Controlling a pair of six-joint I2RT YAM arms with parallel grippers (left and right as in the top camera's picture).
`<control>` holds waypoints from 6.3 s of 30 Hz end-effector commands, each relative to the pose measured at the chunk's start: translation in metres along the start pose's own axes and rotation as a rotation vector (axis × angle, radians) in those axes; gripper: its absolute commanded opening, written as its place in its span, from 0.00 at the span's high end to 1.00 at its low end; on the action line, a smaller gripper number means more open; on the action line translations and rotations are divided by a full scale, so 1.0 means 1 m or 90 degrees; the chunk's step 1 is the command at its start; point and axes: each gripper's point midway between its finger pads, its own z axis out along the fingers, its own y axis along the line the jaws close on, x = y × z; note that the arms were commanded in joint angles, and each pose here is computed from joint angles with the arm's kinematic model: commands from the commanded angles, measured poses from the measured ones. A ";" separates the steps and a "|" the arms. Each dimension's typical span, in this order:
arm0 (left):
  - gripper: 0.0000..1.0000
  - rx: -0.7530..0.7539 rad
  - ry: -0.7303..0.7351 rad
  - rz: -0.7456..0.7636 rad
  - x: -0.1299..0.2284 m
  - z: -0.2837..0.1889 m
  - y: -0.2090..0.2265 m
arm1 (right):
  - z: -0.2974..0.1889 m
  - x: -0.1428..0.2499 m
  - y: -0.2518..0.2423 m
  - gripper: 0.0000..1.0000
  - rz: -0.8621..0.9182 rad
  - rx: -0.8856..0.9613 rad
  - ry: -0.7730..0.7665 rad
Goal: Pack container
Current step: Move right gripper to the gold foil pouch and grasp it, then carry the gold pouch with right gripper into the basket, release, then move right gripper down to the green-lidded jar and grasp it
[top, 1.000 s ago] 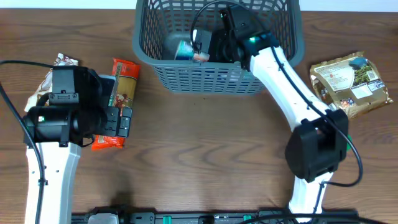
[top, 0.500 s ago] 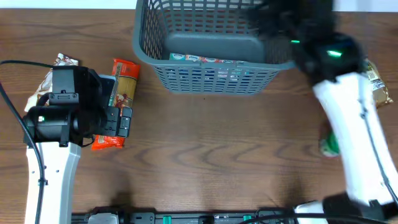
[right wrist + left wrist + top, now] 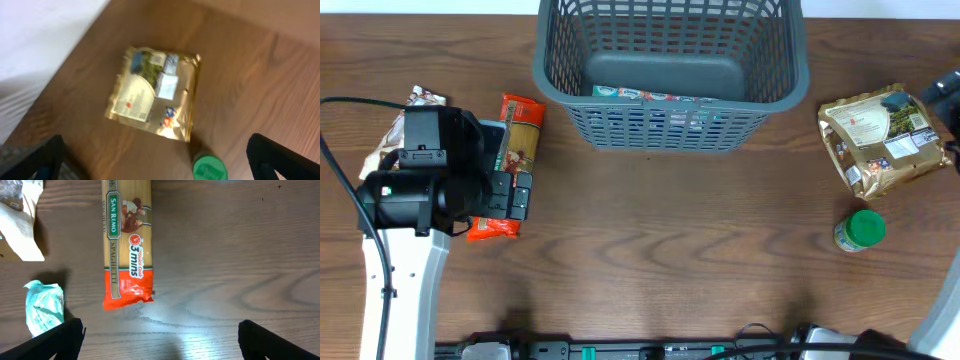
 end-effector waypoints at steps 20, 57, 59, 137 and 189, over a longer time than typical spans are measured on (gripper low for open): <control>0.02 0.001 0.011 0.006 0.004 -0.005 -0.002 | 0.239 0.134 -0.023 0.01 0.091 -0.048 0.393; 0.01 0.000 0.011 0.001 0.003 -0.005 -0.002 | 0.294 0.195 -0.053 0.99 0.032 0.019 0.484; 0.01 0.001 0.010 0.001 0.003 -0.005 -0.002 | 0.293 0.196 -0.051 0.99 0.024 0.014 0.486; 0.02 0.003 0.010 -0.006 0.003 -0.005 -0.002 | -0.024 0.287 0.369 0.99 -1.124 -0.570 -0.189; 0.02 0.003 0.012 -0.006 0.004 -0.005 -0.002 | -0.049 0.033 0.005 0.01 -0.156 -0.020 0.175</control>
